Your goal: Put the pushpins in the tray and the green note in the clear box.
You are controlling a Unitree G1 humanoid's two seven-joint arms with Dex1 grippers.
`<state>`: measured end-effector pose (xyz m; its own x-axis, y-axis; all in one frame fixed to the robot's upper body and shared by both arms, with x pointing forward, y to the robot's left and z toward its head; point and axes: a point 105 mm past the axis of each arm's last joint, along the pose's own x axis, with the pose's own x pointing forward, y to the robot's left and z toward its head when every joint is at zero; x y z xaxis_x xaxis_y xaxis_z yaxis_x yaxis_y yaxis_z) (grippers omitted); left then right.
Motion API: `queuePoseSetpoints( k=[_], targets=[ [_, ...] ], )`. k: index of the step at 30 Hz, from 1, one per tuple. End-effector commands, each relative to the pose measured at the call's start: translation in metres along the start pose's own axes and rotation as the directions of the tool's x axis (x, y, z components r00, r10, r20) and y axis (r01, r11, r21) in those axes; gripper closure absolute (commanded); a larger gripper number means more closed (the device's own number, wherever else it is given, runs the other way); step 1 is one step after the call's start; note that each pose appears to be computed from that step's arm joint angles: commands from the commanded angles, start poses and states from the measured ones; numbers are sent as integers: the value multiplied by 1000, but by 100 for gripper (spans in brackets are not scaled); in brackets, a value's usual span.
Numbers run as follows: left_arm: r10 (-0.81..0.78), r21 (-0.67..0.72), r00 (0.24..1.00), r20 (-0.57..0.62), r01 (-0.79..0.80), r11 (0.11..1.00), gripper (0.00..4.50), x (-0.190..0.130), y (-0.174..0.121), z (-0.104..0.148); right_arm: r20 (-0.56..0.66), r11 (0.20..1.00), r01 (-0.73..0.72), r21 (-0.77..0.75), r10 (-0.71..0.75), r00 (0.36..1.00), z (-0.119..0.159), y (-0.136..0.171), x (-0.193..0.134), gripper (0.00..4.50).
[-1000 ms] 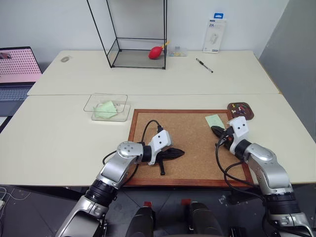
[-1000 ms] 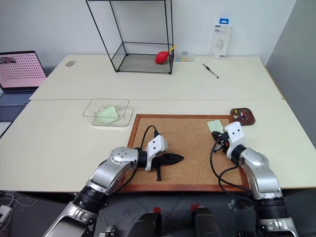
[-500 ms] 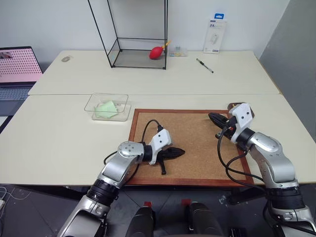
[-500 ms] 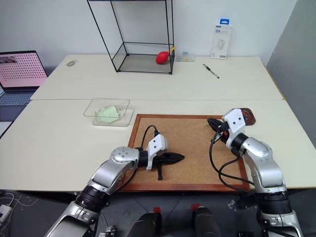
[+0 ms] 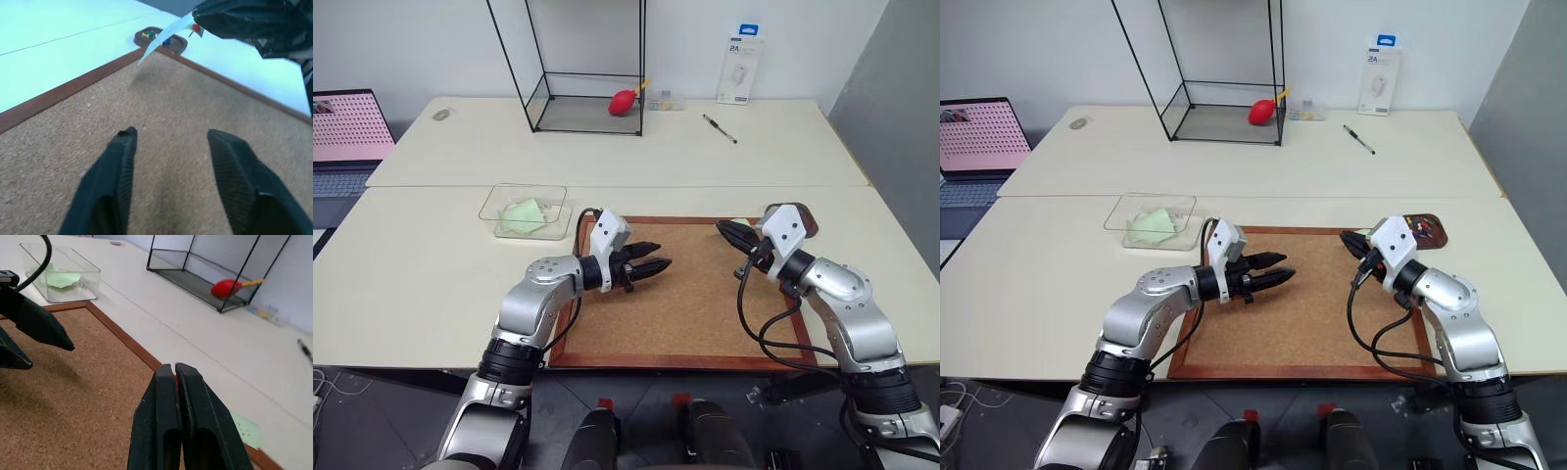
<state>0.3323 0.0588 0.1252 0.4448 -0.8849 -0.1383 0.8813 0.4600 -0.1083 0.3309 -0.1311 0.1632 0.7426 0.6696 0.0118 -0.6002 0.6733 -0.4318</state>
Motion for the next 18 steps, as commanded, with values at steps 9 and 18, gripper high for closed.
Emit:
queuePoseSetpoints(
  k=[9, 18],
  targets=[
    [1, 353, 1000, -9, 2, 936, 4, 17, -2, 13, 118, 995, -72, -66, 79, 990, 34, 13, 3, 450],
    [-26, 492, 999, 24, 11, 870, 4, 40, 7, 25, 137, 991, -131, 22, 127, 982, 49, 25, 7, 450]
  ],
)
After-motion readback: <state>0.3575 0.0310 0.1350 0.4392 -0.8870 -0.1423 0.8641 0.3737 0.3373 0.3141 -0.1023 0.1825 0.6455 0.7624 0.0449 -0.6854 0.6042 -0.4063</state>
